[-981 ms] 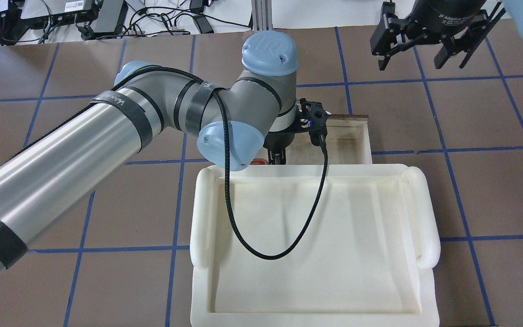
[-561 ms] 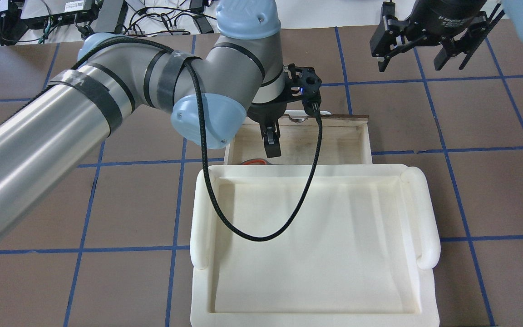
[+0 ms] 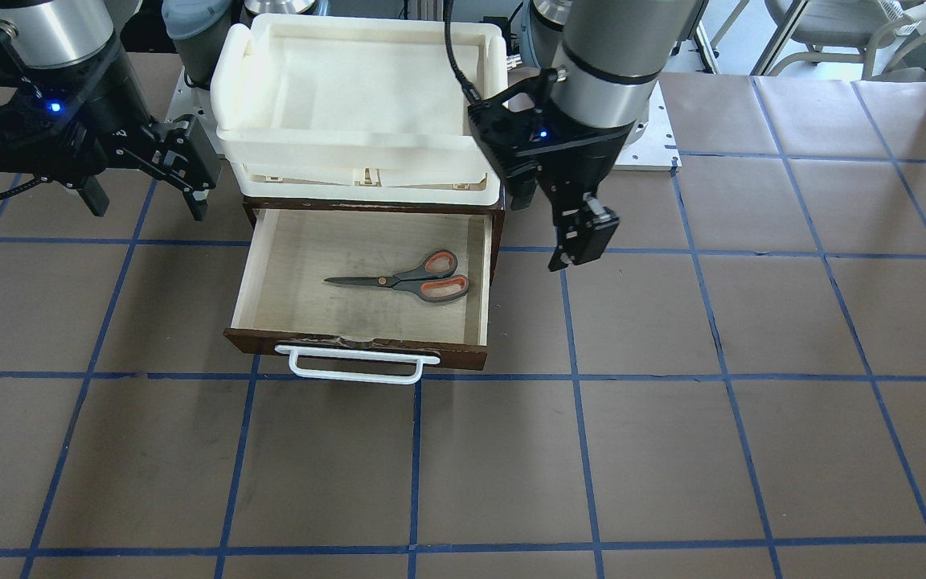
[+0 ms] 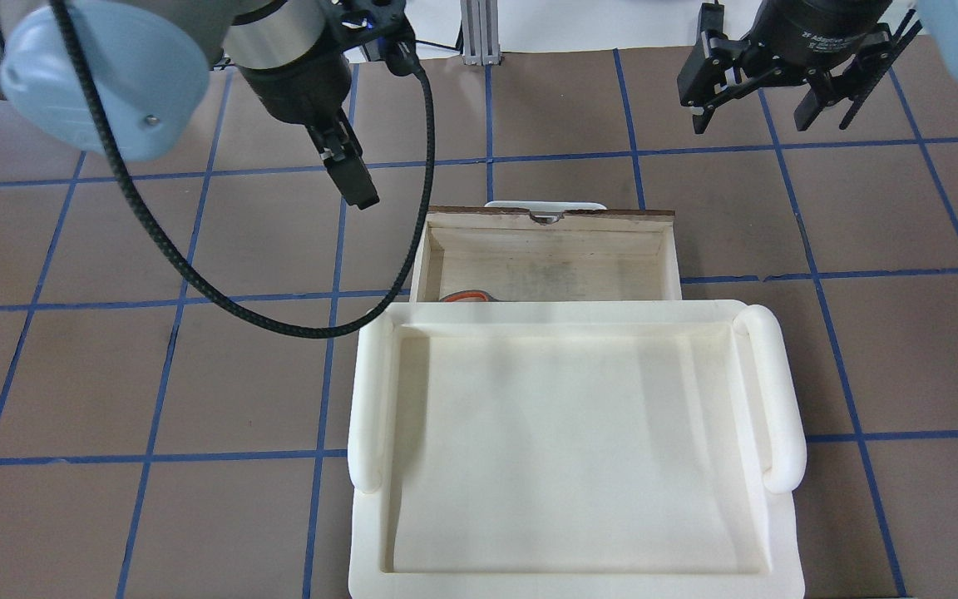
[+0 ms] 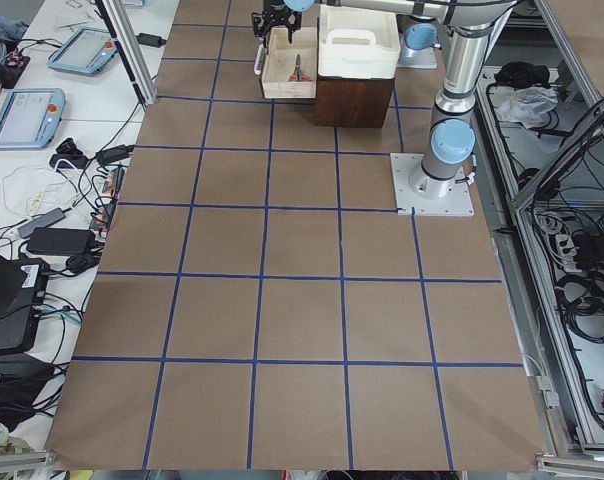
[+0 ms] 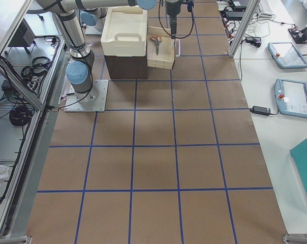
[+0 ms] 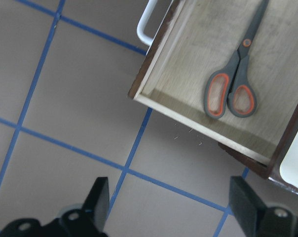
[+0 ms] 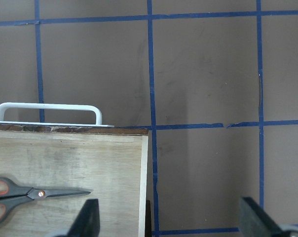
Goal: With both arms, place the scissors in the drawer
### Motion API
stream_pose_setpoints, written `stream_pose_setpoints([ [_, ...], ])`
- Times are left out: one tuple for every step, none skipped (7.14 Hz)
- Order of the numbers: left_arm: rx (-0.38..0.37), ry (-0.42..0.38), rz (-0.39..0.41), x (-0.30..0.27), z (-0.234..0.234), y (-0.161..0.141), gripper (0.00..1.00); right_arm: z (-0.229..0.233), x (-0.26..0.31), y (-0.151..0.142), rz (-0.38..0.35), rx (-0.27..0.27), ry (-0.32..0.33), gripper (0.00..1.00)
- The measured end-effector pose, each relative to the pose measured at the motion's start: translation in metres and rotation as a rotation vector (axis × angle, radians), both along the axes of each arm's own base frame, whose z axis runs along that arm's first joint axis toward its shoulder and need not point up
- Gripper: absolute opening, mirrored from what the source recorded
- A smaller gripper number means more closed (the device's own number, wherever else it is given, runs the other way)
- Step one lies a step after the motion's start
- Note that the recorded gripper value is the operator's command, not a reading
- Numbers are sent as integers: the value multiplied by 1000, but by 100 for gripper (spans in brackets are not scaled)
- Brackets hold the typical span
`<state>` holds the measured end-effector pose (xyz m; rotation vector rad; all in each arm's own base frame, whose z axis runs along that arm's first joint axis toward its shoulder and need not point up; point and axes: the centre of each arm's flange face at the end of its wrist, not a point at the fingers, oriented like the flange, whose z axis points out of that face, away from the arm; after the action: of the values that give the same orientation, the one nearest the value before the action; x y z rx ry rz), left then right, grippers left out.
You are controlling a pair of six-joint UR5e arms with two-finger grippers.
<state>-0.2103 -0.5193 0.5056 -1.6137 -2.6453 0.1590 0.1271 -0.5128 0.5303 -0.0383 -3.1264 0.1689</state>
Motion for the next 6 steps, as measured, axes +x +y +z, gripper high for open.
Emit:
stream_pose_setpoints([
  [-15, 2, 114, 39, 14, -2, 93, -1, 0, 1, 0, 7, 0, 100],
  [-17, -2, 229, 71, 20, -2, 93, -3, 0, 2, 0, 21, -1, 100],
  [-8, -21, 370, 89, 23, 3, 98, -4, 1, 3, 1, 34, -2, 100],
  [2, -36, 573, 96, 22, 8, 99, -5, 1, 4, 1, 40, -3, 100],
  [17, -36, 753, 98, 17, 10, 100, -5, 1, 4, 1, 42, -2, 100],
  [35, -30, 901, 97, 12, 13, 100, -5, 1, 4, 1, 44, -2, 100],
])
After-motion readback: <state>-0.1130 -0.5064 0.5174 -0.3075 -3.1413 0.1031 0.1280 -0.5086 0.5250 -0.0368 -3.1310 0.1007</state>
